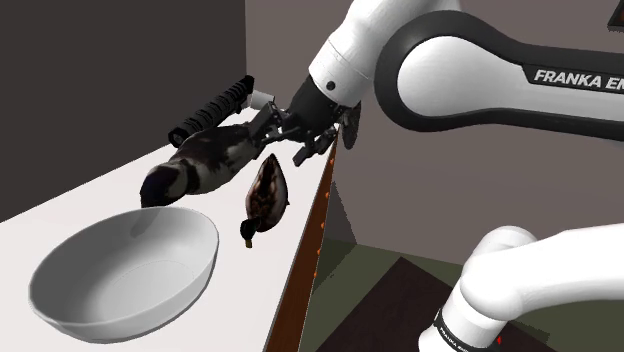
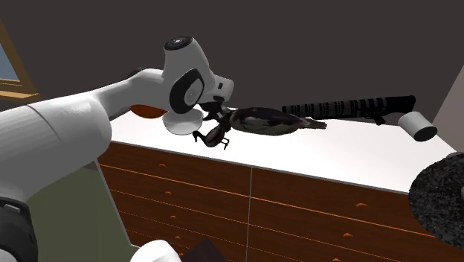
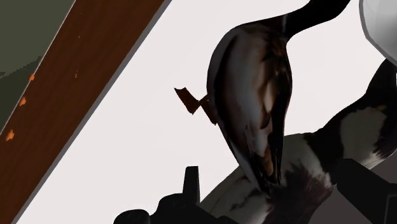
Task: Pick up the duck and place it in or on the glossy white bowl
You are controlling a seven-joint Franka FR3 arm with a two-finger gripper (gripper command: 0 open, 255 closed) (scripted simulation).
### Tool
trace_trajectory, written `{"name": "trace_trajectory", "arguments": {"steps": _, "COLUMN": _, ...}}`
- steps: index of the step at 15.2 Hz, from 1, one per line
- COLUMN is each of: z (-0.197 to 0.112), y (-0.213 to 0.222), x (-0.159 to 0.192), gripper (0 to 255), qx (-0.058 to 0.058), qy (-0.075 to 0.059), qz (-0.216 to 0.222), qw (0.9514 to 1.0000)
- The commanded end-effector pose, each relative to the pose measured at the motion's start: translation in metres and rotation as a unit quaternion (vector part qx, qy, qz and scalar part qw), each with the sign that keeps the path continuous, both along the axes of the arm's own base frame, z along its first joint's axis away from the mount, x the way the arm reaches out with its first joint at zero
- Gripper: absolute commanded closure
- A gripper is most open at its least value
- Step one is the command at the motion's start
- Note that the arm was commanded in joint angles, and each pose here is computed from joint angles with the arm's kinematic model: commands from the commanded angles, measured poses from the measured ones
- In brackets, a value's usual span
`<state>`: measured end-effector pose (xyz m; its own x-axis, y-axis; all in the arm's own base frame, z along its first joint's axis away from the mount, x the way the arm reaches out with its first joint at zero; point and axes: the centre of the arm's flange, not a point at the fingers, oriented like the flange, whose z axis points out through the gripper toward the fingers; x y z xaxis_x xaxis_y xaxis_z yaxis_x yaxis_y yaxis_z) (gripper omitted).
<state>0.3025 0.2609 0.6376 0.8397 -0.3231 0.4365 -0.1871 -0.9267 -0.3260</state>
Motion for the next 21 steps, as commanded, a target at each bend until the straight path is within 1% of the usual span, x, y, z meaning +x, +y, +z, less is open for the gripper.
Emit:
{"name": "trace_trajectory", "arguments": {"steps": 1, "z": -0.0092, "y": 0.0025, "x": 0.0051, "gripper": 0, "qx": 0.000, "qy": 0.000, "qz": 0.000, "qw": 1.0000}}
{"name": "trace_trajectory", "arguments": {"steps": 3, "z": -0.0161, "y": 0.0041, "x": 0.0094, "gripper": 0, "qx": 0.000, "qy": 0.000, "qz": 0.000, "qw": 1.0000}}
{"name": "trace_trajectory", "arguments": {"steps": 10, "z": -0.0161, "y": 0.0041, "x": 0.0094, "gripper": 0, "qx": 0.000, "qy": 0.000, "qz": 0.000, "qw": 1.0000}}
{"name": "trace_trajectory", "arguments": {"steps": 11, "z": -0.0161, "y": 0.0041, "x": 0.0094, "gripper": 255, "qx": 0.000, "qy": 0.000, "qz": 0.000, "qw": 1.0000}}
{"name": "trace_trajectory", "arguments": {"steps": 20, "z": -0.0161, "y": 0.0041, "x": 0.0094, "gripper": 255, "qx": 0.000, "qy": 0.000, "qz": 0.000, "qw": 1.0000}}
{"name": "trace_trajectory", "arguments": {"steps": 21, "z": -0.0108, "y": 0.0040, "x": 0.0094, "gripper": 255, "qx": 0.000, "qy": 0.000, "qz": 0.000, "qw": 1.0000}}
